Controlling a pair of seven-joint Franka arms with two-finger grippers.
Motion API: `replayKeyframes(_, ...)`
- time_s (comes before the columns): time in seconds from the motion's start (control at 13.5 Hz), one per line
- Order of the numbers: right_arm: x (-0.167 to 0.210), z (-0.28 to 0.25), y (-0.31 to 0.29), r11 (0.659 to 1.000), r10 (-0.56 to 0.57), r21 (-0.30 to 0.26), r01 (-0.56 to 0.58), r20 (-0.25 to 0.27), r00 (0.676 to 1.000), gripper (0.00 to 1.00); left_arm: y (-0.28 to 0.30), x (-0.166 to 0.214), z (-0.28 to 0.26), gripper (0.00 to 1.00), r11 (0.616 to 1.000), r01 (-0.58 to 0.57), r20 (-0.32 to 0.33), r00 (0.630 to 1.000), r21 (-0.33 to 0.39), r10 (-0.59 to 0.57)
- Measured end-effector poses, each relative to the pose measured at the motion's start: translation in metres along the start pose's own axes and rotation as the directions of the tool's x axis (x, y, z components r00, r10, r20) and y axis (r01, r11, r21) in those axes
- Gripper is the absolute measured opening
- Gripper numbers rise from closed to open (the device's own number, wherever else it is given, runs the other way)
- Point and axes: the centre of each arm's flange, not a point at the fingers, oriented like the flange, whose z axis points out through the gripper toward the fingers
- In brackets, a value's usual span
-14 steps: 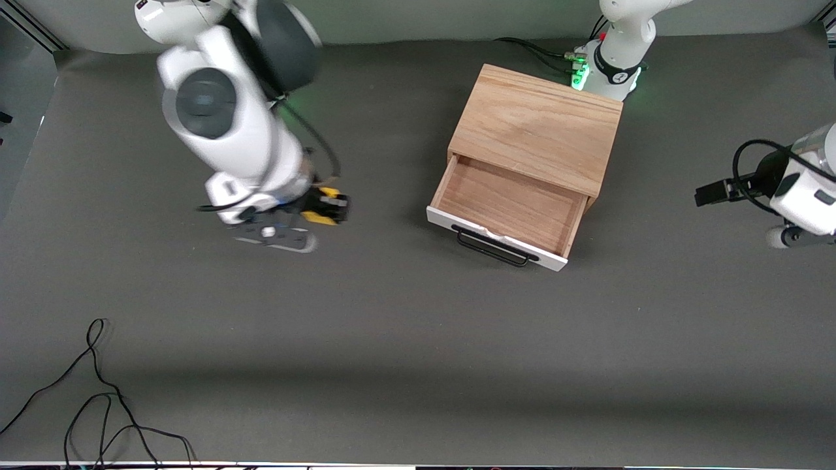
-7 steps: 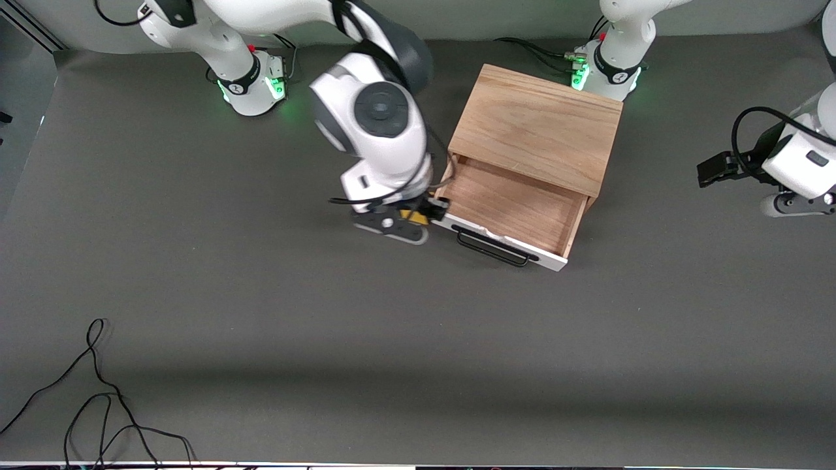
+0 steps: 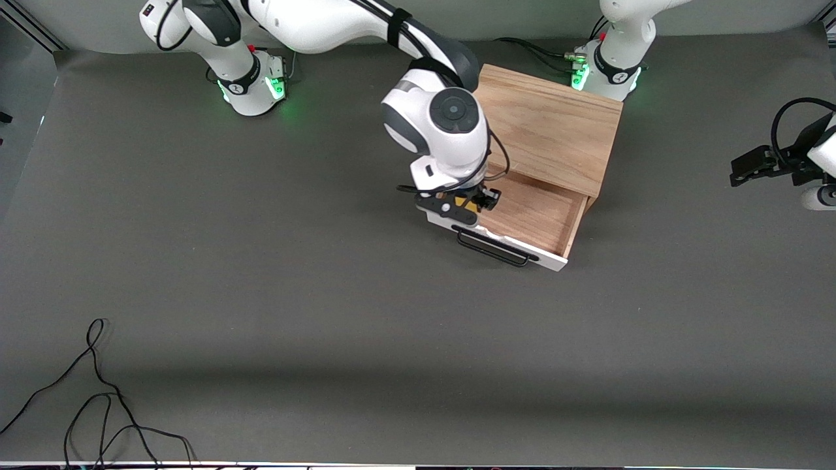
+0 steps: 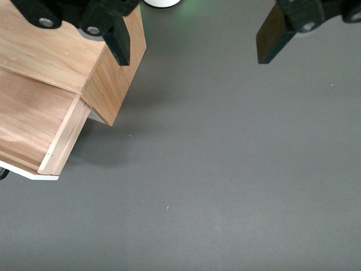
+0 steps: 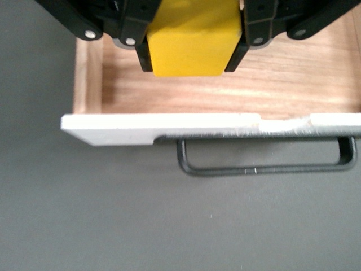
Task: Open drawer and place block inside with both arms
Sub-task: 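Carry the yellow cube with the right gripper over the open drawer, then lower the cube into the drawer and open the right gripper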
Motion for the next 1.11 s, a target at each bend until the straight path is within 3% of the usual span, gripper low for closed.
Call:
replayKeyframes(0.59, -0.02, 0.057, -0.011, 0.999, 0.047, 0.015, -0.047, -0.001, 0.999, 0.56, 0.025, 0.003, -0.003, 1.0, 0.999, -0.051, -0.023, 0.998, -0.002, 0.051)
replayKeyframes(0.89, -0.02, 0.06, -0.012, 0.999, 0.047, 0.015, -0.047, -0.001, 0.999, 0.56, 0.04, 0.004, -0.006, 1.0, 0.997, -0.076, -0.043, 0.996, 0.0, 0.076)
replayKeyframes(0.96, -0.02, 0.06, -0.012, 0.999, 0.048, 0.015, -0.048, -0.001, 0.999, 0.62, 0.043, 0.004, -0.007, 1.0, 0.997, -0.081, -0.044, 0.996, 0.0, 0.08)
replayKeyframes(1.11, -0.02, 0.059, -0.012, 0.999, 0.048, 0.018, -0.048, -0.001, 0.999, 0.83, 0.043, 0.004, -0.007, 1.0, 0.997, -0.081, -0.046, 0.996, -0.003, 0.081)
